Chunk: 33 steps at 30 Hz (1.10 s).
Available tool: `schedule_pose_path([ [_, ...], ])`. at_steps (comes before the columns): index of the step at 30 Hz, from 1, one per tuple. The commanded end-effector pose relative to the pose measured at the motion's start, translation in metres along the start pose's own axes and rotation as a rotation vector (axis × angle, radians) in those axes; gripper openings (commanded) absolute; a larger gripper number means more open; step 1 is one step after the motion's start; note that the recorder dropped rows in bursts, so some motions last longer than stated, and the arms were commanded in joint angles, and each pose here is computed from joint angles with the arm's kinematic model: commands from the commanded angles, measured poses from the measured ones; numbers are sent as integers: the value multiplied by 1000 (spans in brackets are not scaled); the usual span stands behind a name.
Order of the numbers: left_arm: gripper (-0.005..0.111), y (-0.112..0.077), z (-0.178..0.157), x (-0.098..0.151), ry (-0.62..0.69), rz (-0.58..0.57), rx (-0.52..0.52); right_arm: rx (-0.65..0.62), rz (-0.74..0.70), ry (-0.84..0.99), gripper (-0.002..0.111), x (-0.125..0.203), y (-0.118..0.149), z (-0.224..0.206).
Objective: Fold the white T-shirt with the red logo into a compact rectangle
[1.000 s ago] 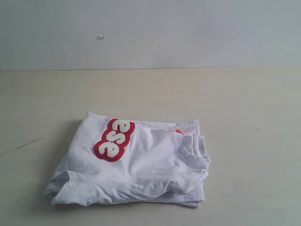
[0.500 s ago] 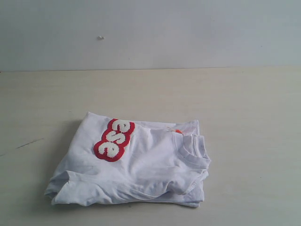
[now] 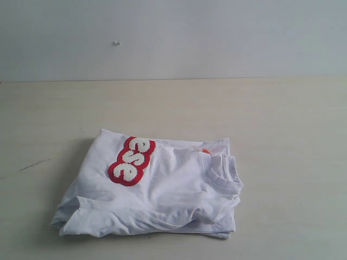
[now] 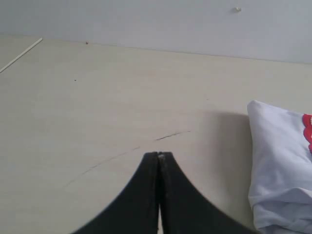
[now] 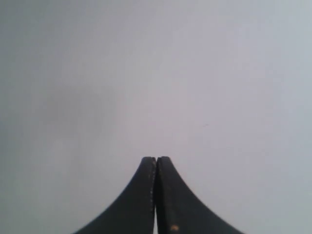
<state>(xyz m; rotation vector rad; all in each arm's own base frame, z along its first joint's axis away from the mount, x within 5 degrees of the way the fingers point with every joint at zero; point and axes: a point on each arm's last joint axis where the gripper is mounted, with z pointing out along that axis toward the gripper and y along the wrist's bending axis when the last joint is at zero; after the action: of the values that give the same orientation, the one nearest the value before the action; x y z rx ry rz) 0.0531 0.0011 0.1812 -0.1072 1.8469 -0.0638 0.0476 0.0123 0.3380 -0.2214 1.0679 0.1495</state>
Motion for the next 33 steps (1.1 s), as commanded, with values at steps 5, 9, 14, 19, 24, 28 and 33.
schedule_pose_path([
  [5,0,0,0,0,-9,-6,4,214,-48,-35,0,18,-4,-34],
  [9,0,0,0,0,-9,-6,4,256,-77,11,0,29,-4,-35],
  [14,0,0,0,0,-9,-6,4,295,-99,64,0,46,-4,-37],
  [19,0,0,0,0,-9,-6,4,311,-67,139,0,74,-5,-43],
  [24,0,0,0,0,-9,-6,4,309,-59,187,0,94,-4,-48],
  [28,0,0,0,0,-9,-6,4,318,-68,282,0,102,-5,-50],
  [33,0,0,0,0,-9,-6,4,323,-93,415,0,112,-6,-55],
])
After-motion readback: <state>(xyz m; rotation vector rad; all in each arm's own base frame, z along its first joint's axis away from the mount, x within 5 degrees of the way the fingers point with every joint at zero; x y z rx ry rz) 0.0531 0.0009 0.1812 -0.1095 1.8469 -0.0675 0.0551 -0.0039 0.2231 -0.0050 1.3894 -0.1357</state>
